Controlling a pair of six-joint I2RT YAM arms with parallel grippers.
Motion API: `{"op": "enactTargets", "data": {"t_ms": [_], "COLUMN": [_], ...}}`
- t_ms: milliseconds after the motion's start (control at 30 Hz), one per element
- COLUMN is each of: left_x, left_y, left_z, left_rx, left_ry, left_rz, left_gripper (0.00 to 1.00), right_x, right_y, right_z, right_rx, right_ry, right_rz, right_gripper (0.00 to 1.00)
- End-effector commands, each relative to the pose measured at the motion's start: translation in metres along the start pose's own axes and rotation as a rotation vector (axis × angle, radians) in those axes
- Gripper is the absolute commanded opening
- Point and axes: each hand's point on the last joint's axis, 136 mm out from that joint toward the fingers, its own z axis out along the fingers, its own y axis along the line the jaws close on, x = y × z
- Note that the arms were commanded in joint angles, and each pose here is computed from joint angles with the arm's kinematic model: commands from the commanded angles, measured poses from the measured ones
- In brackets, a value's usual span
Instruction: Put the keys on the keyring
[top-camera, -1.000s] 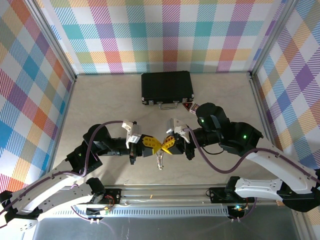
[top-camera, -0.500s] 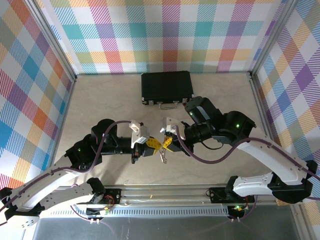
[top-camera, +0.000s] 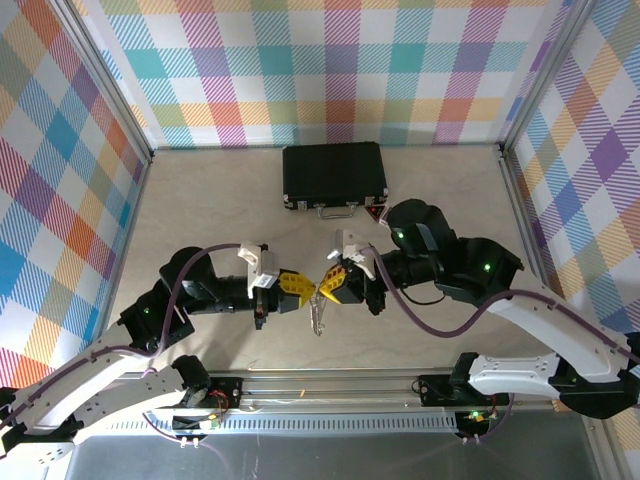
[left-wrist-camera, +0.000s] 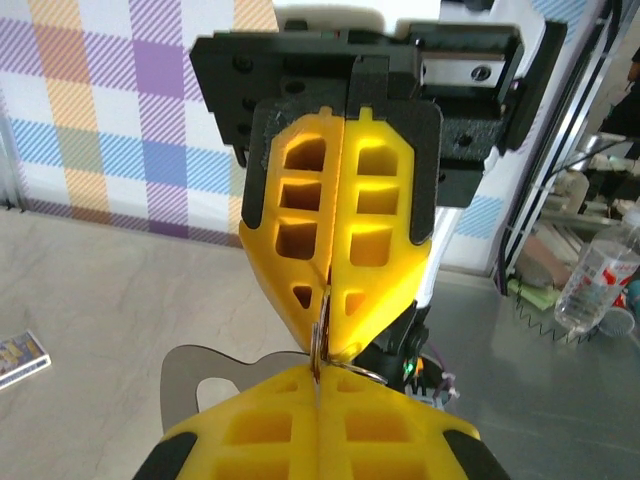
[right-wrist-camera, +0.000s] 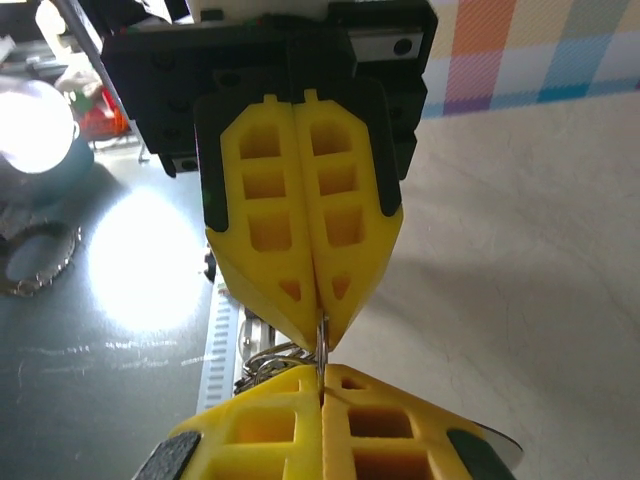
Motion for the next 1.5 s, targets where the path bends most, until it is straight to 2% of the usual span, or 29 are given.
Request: {"op": "enactTargets", "data": {"t_ms": [0,133,333,400,567,633,733,833,900,1000,1200,1467], "left_x": [-0.036,-0.042,-0.046,-0.046,-0.044,-0.039,-0.029,-0.021,-0.018,-0.008,-0.010,-0.011], "left_y": [-0.015,-0.019,-0.023,-0.025,-0.025,-0.023,-0.017,-0.012,-0.008,-0.002,0.002,0.007], "left_z": [-0.008,-0.007,-0.007,-0.007,-0.008,-0.008,-0.007,-0.011,-0.014,-0.015,-0.010,0.007], "left_rx": [0.052,0.083,0.112,0.121,0.120,0.107,0.067,0.021,-0.013,-0.044,-0.054,-0.027], "left_ry": [-0.134,-0.146,-0.187,-0.194,-0.186,-0.168,-0.105,-0.033,0.013,0.092,0.094,0.084], "left_rz": [0.056,0.053,0.047,0.043,0.039,0.039,0.041,0.067,0.085,0.090,0.093,0.082], "left_gripper": [0.00,0.00,0.00,0.00,0.00,0.00,0.00,0.18,0.24,0.24,0.25,0.26], "right_x": [-0.024,-0.023,-0.023,-0.025,-0.026,-0.025,-0.018,-0.008,0.001,0.008,0.018,0.020], "right_y": [0.005,0.003,0.003,0.004,0.006,0.007,0.006,-0.001,-0.004,-0.009,-0.011,-0.007], "right_z": [-0.005,-0.008,-0.008,-0.009,-0.012,-0.014,-0.015,-0.018,-0.020,-0.023,-0.020,-0.012], "right_rx": [-0.011,0.010,0.005,0.005,0.004,0.008,0.022,0.064,0.083,0.108,0.099,0.069], "right_ry": [-0.148,-0.170,-0.170,-0.183,-0.186,-0.176,-0.120,-0.016,0.061,0.143,0.249,0.256], "right_rz": [0.004,0.031,0.053,0.048,0.031,0.021,-0.008,-0.030,-0.044,-0.069,-0.103,-0.105], "right_gripper": [0.06,0.16,0.20,0.19,0.01,0.00,0.00,0.00,0.00,0.00,0.00,0.00]}}
